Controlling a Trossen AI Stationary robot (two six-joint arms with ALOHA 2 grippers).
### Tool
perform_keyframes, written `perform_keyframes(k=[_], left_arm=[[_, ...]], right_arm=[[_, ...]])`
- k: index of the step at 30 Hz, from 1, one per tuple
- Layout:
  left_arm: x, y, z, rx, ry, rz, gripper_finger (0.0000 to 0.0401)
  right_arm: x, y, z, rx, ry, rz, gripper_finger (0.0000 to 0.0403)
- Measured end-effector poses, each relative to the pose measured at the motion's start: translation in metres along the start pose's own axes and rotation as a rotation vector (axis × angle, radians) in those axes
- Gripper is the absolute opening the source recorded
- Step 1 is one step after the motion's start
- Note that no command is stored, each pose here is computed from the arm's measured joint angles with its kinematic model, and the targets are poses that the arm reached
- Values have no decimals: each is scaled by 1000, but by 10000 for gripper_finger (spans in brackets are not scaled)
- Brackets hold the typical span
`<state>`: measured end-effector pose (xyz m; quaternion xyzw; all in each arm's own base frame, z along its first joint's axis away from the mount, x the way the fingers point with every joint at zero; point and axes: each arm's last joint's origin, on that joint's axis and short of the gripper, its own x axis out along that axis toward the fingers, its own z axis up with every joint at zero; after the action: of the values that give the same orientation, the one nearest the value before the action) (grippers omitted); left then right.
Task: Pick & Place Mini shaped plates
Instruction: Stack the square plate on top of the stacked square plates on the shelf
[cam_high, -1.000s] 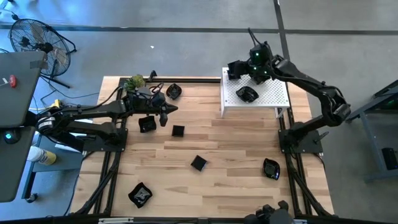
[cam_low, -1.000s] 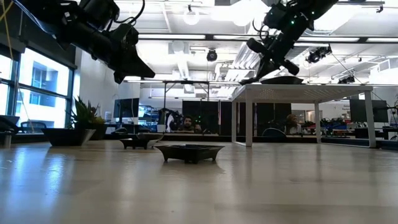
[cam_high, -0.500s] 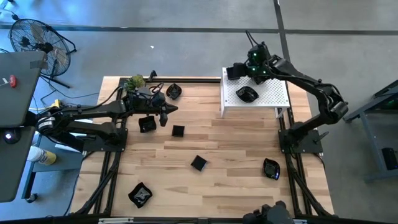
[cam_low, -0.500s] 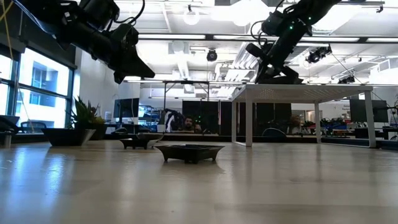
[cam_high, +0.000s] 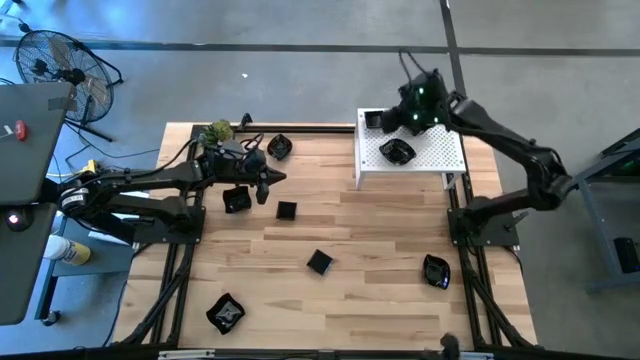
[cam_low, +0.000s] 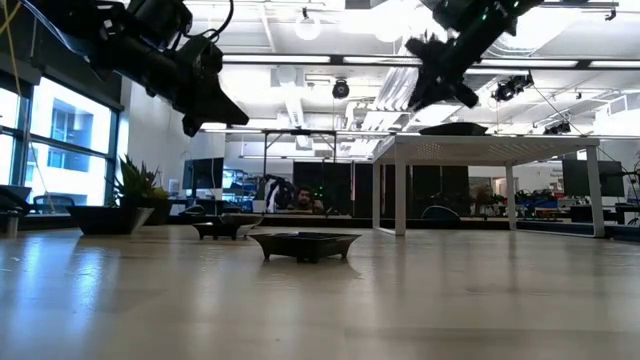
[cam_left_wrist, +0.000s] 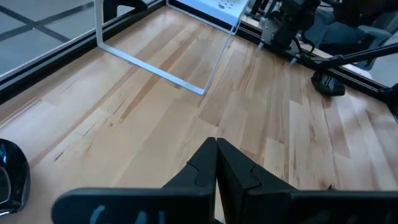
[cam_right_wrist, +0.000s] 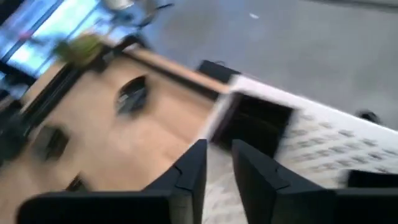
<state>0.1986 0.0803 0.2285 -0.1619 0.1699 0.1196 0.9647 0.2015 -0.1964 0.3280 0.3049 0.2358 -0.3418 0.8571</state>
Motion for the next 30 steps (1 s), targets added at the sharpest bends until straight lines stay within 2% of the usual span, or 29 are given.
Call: perform_keyframes(k=[5,10,15,20,22,26,30], left_arm=[[0,0,1,23,19,12,0],[-8,-4,22,48,74,98,0],[-17,-10,39,74,151,103,0],[-20,-11,36,57,222,63,0],[-19,-10,32,13,260,73,0],[-14,-8,22,-117,357,120,11],[-5,-14,10,-205,440,211,49]], right_arm=[[-2,29,-41,-122,-52,185,9],[-9,54,-85,-140,-166,376,14],[-29,65,-115,-143,-270,434,4],[-52,63,-125,-177,-284,462,7],[-62,60,-125,-194,-298,470,8],[-79,54,-124,-252,-354,485,4],[-91,47,-121,-288,-415,472,3]])
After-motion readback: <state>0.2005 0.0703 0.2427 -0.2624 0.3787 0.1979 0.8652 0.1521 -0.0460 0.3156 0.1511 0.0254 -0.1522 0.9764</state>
